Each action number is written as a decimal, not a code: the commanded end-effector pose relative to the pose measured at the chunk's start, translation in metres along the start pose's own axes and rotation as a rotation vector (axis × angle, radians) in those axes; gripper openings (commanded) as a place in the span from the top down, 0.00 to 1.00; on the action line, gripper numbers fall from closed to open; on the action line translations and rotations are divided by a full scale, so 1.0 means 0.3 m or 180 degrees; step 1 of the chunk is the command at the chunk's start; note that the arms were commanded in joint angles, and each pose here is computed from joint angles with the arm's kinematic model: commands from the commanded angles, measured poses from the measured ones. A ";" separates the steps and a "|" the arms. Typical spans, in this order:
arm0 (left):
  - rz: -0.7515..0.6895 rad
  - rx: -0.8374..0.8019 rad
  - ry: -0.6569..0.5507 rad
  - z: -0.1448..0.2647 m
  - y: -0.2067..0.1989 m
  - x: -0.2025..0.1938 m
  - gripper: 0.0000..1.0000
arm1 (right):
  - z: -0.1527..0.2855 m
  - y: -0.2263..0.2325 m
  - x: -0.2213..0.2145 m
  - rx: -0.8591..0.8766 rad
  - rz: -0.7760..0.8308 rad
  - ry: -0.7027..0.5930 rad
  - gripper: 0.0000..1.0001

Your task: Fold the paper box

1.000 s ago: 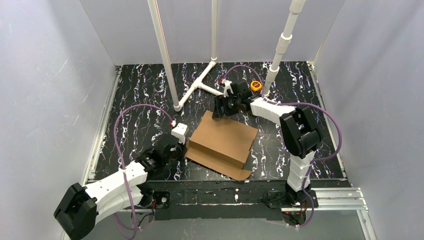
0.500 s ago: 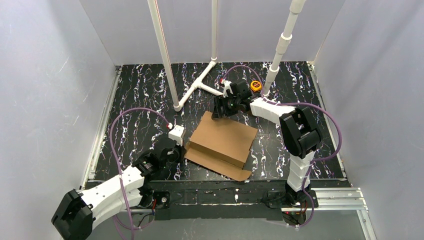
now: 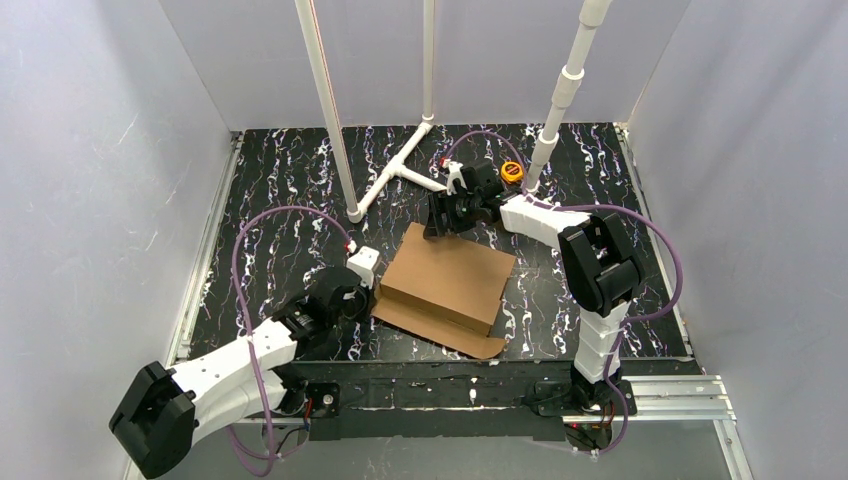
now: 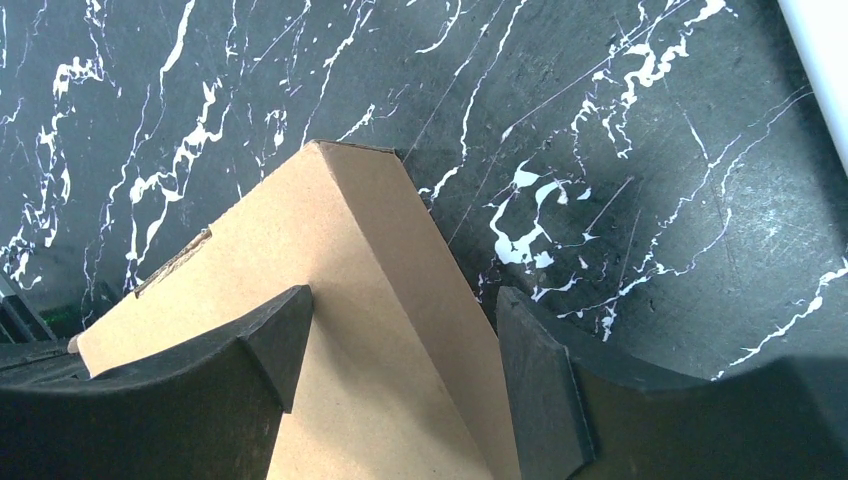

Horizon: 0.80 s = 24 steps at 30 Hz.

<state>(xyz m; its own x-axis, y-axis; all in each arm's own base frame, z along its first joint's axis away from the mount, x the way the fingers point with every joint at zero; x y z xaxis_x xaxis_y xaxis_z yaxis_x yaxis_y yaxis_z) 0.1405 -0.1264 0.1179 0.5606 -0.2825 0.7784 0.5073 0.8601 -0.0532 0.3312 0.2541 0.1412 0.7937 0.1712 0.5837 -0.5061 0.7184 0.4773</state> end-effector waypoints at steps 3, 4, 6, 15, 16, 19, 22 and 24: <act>-0.0028 -0.0098 -0.0202 0.023 -0.017 0.054 1.00 | -0.018 -0.030 -0.009 -0.0155 -0.0024 0.0052 0.25; -0.0028 -0.0105 -0.0233 0.027 -0.017 0.056 1.00 | -0.020 -0.032 -0.012 -0.0159 -0.0029 0.0061 0.25; -0.0026 -0.0109 -0.0241 0.035 -0.016 0.056 1.00 | -0.022 -0.033 -0.013 -0.0166 -0.0031 0.0066 0.25; 0.0067 -0.0101 -0.0160 0.054 -0.017 0.039 1.00 | -0.024 -0.037 -0.016 -0.0191 -0.0038 0.0077 0.25; 0.0068 -0.0104 -0.0159 0.055 -0.018 0.038 1.00 | -0.026 -0.038 -0.018 -0.0183 -0.0040 0.0085 0.25; 0.0044 -0.0114 -0.0144 0.053 -0.019 0.040 1.00 | -0.028 -0.038 -0.019 -0.0169 -0.0043 0.0096 0.25; 0.0013 -0.0122 -0.0077 0.044 -0.022 0.049 1.00 | -0.026 -0.036 -0.018 -0.0161 -0.0043 0.0097 0.25; 0.0004 -0.0112 -0.0051 0.039 -0.024 0.058 1.00 | -0.026 -0.036 -0.020 -0.0154 -0.0040 0.0104 0.26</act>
<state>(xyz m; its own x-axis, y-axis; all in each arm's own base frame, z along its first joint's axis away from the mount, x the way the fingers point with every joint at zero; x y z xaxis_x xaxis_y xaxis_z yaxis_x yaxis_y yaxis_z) 0.1334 -0.1250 0.1251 0.5648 -0.2720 0.7792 0.5118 0.8560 -0.0722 0.3313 0.2542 0.1411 0.7965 0.1680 0.5809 -0.5042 0.7147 0.4847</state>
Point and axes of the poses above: each gripper's point midway between its finger pads, its own z axis back along the fingers, its own y axis along the line the jaws close on, x = y × z, the point moved 10 cm from there along z, back along the fingers, and after that the axes turned 4 degrees about -z, right-handed, at the moved point
